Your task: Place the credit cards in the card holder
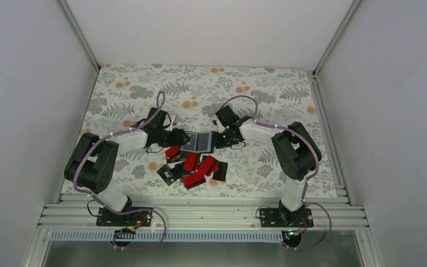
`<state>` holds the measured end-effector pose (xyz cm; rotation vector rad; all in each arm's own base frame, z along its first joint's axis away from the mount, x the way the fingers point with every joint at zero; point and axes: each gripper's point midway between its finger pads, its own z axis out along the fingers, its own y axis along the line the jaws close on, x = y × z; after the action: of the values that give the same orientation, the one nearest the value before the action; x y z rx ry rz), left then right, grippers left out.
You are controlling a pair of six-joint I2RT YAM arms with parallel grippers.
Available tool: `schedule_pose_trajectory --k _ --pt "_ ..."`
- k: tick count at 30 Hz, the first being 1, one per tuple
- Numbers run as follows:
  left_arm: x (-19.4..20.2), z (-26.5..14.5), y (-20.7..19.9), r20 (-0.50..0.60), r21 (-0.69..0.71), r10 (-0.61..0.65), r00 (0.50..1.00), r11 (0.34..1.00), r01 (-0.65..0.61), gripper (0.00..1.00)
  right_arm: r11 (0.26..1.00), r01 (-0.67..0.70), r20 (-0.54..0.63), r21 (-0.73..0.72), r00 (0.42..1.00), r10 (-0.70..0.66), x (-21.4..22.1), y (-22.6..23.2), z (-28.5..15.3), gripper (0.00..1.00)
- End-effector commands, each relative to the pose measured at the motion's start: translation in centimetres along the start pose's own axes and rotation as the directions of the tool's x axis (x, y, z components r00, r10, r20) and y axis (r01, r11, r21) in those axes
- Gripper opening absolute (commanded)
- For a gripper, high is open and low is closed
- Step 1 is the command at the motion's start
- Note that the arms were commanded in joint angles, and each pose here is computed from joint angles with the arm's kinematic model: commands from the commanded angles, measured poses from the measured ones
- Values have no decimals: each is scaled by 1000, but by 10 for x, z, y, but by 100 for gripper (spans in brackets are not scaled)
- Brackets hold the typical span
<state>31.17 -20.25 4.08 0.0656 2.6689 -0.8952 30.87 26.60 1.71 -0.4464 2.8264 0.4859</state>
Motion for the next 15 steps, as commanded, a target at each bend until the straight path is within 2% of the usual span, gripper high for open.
schedule_pose_trajectory --k 1,15 --pt "-17 -15 -23 53 65 32 998 997 -35 63 1000 8 -11 6 1000 -8 7 0 5 5" --pt "-21 -22 -41 74 132 36 997 990 -45 63 1000 13 2 -2 1000 -13 0 4 -1 4"
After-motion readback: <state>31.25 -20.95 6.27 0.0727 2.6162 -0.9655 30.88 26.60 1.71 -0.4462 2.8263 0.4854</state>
